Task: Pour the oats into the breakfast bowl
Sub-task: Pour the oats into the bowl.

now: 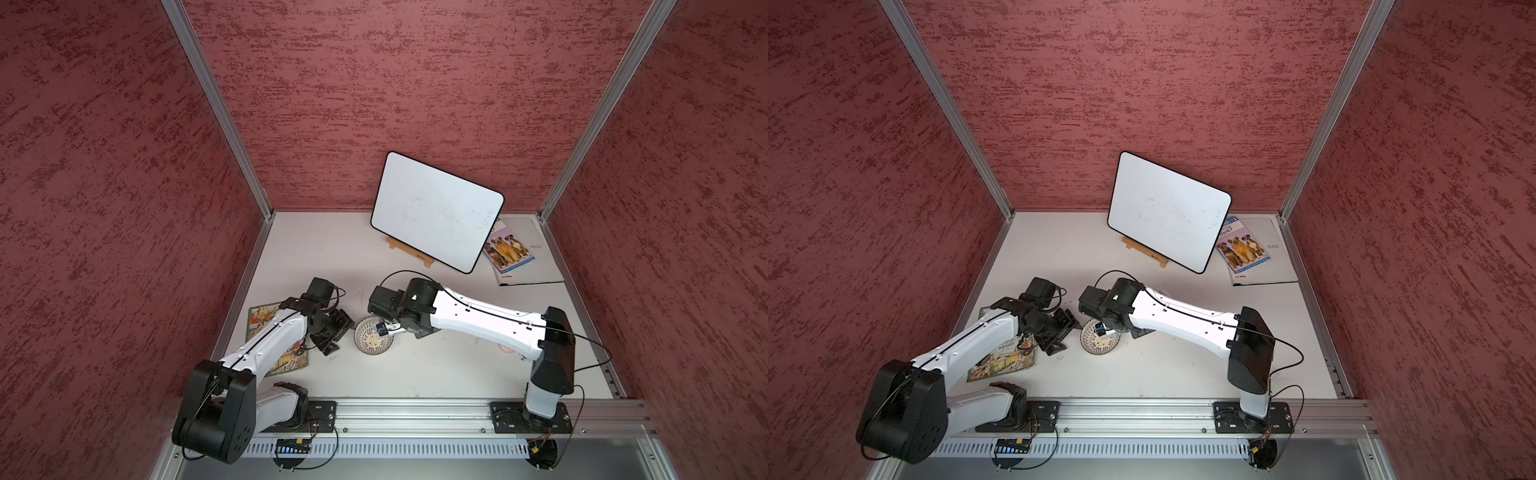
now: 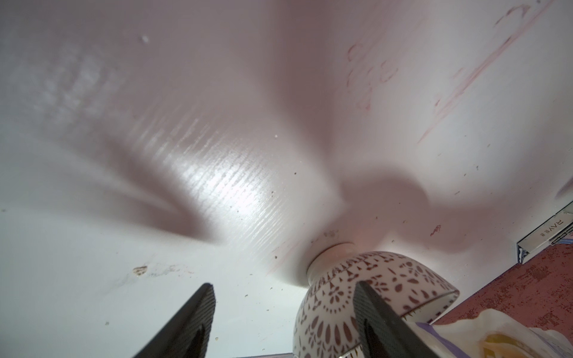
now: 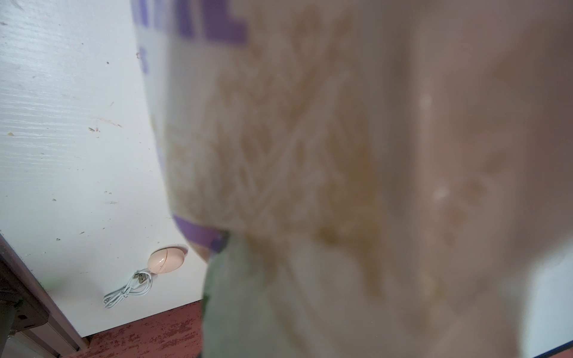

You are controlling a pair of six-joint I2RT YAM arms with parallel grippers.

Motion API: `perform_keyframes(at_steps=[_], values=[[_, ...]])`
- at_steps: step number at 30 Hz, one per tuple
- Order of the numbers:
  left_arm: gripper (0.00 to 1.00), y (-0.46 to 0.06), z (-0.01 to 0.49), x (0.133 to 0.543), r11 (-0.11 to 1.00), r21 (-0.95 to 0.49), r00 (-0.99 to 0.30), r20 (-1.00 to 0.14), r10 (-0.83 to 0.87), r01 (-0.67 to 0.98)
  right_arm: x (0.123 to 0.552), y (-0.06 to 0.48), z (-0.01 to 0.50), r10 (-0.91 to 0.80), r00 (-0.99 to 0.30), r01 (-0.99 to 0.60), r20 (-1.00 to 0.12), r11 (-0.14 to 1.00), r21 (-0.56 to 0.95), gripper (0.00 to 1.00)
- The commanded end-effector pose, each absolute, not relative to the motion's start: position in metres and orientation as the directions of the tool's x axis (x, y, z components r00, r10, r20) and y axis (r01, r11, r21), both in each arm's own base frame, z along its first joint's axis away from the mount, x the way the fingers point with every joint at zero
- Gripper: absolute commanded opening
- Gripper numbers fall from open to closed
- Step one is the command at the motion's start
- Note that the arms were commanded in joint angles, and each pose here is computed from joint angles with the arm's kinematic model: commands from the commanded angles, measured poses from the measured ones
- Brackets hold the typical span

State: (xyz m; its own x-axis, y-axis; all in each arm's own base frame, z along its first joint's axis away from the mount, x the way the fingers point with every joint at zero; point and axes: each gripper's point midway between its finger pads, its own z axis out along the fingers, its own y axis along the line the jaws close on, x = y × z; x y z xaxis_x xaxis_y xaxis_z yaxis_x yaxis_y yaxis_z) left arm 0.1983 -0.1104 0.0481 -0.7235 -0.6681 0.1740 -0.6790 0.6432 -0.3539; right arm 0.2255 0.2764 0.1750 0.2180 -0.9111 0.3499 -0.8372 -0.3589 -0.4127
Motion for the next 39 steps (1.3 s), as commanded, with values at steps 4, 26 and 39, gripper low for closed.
perform_keyframes(at_steps=[4, 26, 39], values=[[0.73, -0.116, 0.052, 0.200, 0.649, -0.376, -0.739, 0.176, -0.650, -0.661, 0.244, 0.287, 0.197, -0.901, 0.203, -0.762, 0.384, -0.392, -0.516, 0.00], [0.73, -0.120, 0.057, 0.202, 0.657, -0.384, -0.749, 0.175, -0.638, -0.649, 0.255, 0.295, 0.222, -0.878, 0.226, -0.651, 0.423, -0.459, -0.605, 0.00], [0.73, -0.119, 0.057, 0.199, 0.660, -0.375, -0.749, 0.177, -0.638, -0.651, 0.246, 0.292, 0.230, -0.865, 0.245, -0.599, 0.437, -0.490, -0.634, 0.00]])
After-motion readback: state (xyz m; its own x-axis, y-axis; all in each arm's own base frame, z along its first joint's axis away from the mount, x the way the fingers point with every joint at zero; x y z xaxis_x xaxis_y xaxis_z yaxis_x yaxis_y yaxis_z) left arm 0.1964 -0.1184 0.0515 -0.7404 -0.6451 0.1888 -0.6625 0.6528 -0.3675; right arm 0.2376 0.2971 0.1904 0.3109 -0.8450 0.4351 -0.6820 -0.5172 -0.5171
